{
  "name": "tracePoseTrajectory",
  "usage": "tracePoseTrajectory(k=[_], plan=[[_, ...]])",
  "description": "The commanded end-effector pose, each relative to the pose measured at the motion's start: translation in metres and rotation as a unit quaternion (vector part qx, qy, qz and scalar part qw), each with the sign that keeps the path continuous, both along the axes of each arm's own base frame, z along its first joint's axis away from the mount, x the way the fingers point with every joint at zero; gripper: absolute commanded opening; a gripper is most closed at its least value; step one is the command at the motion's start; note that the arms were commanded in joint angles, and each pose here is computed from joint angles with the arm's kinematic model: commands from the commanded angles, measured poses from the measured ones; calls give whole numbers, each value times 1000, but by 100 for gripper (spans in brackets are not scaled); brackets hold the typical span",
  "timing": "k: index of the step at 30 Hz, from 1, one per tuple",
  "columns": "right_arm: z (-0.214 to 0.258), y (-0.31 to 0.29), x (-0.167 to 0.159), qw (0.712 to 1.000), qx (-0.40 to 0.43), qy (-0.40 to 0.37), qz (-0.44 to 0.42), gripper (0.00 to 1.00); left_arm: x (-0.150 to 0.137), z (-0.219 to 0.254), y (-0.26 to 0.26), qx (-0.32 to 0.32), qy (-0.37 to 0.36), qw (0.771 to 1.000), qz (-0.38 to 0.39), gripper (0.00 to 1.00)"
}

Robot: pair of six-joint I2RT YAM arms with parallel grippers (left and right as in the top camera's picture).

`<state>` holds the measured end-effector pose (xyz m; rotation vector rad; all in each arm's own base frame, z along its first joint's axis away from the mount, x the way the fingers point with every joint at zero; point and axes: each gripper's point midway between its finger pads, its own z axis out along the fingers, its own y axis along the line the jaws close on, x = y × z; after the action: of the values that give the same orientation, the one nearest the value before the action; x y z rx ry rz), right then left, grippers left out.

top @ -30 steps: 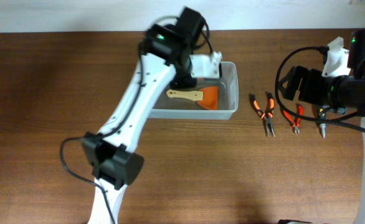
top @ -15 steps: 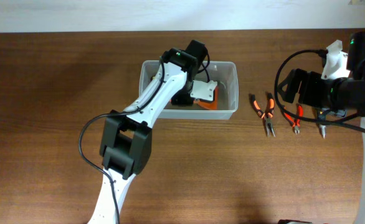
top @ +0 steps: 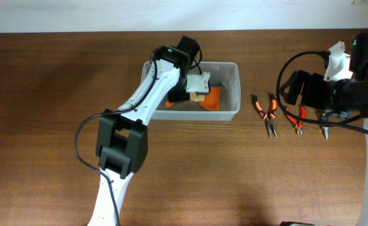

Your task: Pack container

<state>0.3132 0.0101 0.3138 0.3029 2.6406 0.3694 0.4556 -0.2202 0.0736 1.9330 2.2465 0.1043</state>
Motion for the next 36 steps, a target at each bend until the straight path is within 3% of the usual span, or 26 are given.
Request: tracePoseTrajectory(k=[1,6,11,16,21,26,28,31,32,33,36], plan=[[1,-3,0,1000,-12,-5,9,99,20,120,-2,-86,-117,985,93,41],[-3,-9,6,999,-34,-10,17,99,21,237,20,-174,-221,945,164,47],[-19,-18,14,998,-51,19,8,99,5,295,53,-216,-259,920,201,47],[-35,-14,19,998,-36,51,15,99,-6,274,53,-240,-193,931,194,47],[-45,-14,24,997,-33,67,17,99,1,221,61,-190,-145,947,216,47],[-71,-17,35,995,-35,96,19,99,-2,201,72,-169,-120,951,231,48],[-93,-23,40,991,-49,125,15,99,1,204,82,-172,-123,945,250,59],[-132,-30,45,983,-59,174,13,99,9,206,111,-171,-131,934,287,63],[-146,-31,48,980,-57,191,13,99,12,206,125,-171,-132,928,304,72],[-157,-31,50,977,-56,203,18,99,14,206,138,-173,-133,919,328,99],[-185,-32,60,971,-63,221,57,85,20,206,185,-188,-130,875,428,99]])
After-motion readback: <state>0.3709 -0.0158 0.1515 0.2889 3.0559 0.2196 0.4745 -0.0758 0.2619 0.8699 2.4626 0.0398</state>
